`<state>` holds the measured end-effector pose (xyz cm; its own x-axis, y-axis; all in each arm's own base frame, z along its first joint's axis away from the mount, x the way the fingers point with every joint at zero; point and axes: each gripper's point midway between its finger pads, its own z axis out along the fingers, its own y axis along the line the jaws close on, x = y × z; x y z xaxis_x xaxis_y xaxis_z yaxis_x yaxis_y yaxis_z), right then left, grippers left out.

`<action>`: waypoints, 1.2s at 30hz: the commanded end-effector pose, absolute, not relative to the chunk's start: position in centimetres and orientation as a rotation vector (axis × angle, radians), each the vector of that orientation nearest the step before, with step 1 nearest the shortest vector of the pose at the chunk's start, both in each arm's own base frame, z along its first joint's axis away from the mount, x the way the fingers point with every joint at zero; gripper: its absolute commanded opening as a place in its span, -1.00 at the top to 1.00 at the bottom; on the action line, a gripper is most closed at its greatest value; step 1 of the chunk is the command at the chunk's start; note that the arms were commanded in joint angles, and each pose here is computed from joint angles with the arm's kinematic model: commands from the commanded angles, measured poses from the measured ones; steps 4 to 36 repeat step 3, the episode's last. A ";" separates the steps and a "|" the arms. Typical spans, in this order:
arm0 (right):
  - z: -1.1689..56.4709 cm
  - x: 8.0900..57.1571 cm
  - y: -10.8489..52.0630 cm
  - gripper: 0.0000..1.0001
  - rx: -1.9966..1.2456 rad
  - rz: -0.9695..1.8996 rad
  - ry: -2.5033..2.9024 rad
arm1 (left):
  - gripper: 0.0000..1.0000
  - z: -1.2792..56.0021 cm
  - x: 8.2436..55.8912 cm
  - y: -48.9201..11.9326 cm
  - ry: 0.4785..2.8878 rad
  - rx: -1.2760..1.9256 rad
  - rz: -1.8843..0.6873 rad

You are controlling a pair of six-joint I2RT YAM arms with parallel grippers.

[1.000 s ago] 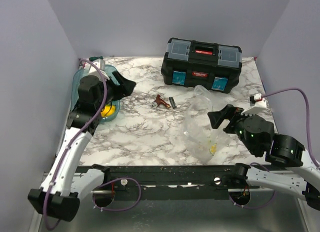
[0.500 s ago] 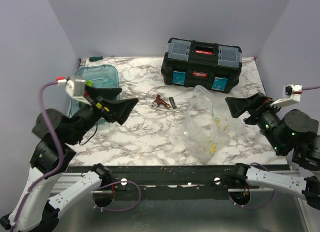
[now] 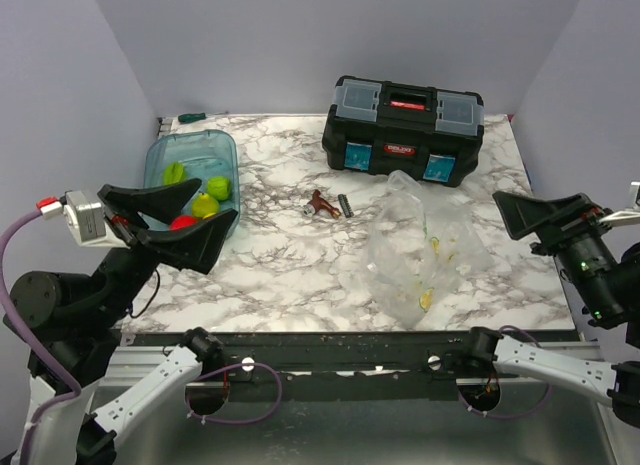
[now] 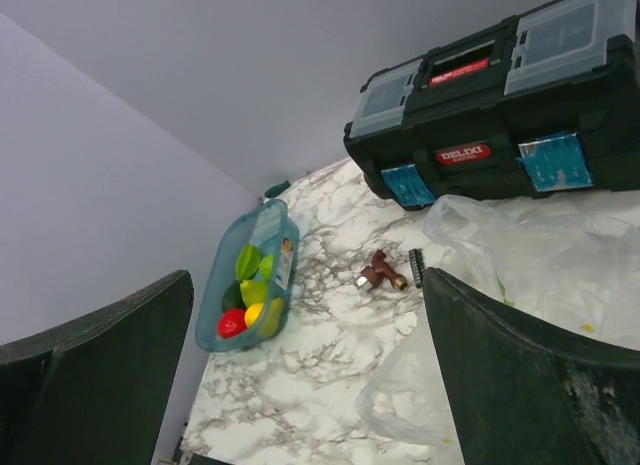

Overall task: Take the fake fruits out of the plastic bag
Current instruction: Reset both arms

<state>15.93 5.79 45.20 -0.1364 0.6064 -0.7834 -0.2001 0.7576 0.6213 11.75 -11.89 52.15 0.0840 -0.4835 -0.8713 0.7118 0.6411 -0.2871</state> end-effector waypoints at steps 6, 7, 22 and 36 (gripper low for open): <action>44.8 16.0 5.7 -1.00 0.298 0.698 1.532 | -0.97 51.1 12.8 -12.0 1.222 0.241 -0.850; 44.8 16.0 5.7 -1.00 0.298 0.698 1.532 | -0.97 51.1 12.8 -12.0 1.222 0.241 -0.850; 44.8 16.0 5.7 -1.00 0.298 0.698 1.532 | -0.97 51.1 12.8 -12.0 1.222 0.241 -0.850; 44.8 16.0 5.7 -1.00 0.298 0.698 1.532 | -0.97 51.1 12.8 -12.0 1.222 0.241 -0.850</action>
